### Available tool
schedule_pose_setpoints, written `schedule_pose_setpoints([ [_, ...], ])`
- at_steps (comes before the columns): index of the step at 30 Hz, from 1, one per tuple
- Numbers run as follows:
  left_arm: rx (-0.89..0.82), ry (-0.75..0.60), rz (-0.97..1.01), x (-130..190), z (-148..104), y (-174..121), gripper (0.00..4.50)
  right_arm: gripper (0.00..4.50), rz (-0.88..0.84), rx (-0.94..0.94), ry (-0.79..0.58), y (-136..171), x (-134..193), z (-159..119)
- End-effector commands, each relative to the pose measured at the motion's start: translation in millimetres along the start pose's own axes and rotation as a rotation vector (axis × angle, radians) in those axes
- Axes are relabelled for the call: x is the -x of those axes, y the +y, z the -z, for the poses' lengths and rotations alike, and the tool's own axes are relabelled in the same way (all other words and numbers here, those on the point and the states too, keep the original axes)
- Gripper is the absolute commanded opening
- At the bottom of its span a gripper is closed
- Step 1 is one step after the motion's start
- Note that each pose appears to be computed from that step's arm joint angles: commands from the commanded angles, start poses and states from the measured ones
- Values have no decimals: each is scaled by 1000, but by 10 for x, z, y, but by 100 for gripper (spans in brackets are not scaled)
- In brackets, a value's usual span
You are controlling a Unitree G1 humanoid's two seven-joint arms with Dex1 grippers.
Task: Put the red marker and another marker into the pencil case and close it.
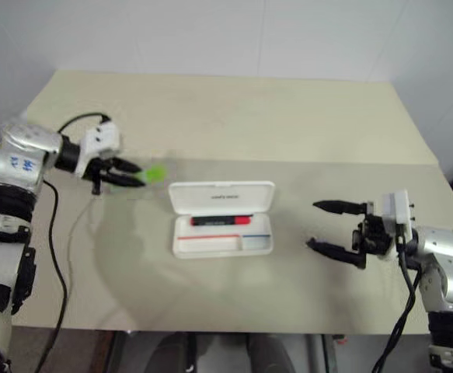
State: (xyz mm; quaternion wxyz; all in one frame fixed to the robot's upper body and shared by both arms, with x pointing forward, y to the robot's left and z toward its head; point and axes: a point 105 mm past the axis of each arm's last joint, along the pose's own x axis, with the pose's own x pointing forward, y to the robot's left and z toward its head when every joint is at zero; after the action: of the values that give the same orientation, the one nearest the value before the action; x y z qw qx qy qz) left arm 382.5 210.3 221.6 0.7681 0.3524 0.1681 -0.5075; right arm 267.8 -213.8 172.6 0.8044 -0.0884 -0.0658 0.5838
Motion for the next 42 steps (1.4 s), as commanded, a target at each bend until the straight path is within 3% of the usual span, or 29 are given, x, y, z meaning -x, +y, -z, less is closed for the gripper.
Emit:
schedule_pose_setpoints([
  [1,-72,-127,-73,239,-417,8,105,450,-5,46,-43,-42,67,-181],
  [6,-131,-281,-110,376,-904,-142,105,450,-6,47,-54,-68,60,-210],
  [12,-178,-427,-48,328,-1364,-432,105,450,12,61,-90,-151,30,-308],
  [19,-134,-505,91,128,-1633,-789,105,450,-7,50,-61,-122,67,-282],
  [25,-85,-501,191,-14,-1681,-1057,105,450,27,46,-47,-119,74,-244],
  [29,-76,-409,286,-204,-1525,-1355,105,450,50,41,-38,-112,87,-208],
  [33,-45,-356,305,-407,-1403,-1465,105,450,70,41,-46,-106,105,-207],
  [42,-3,-246,246,-779,-1198,-1395,105,450,12,104,-9,6,187,-269],
])
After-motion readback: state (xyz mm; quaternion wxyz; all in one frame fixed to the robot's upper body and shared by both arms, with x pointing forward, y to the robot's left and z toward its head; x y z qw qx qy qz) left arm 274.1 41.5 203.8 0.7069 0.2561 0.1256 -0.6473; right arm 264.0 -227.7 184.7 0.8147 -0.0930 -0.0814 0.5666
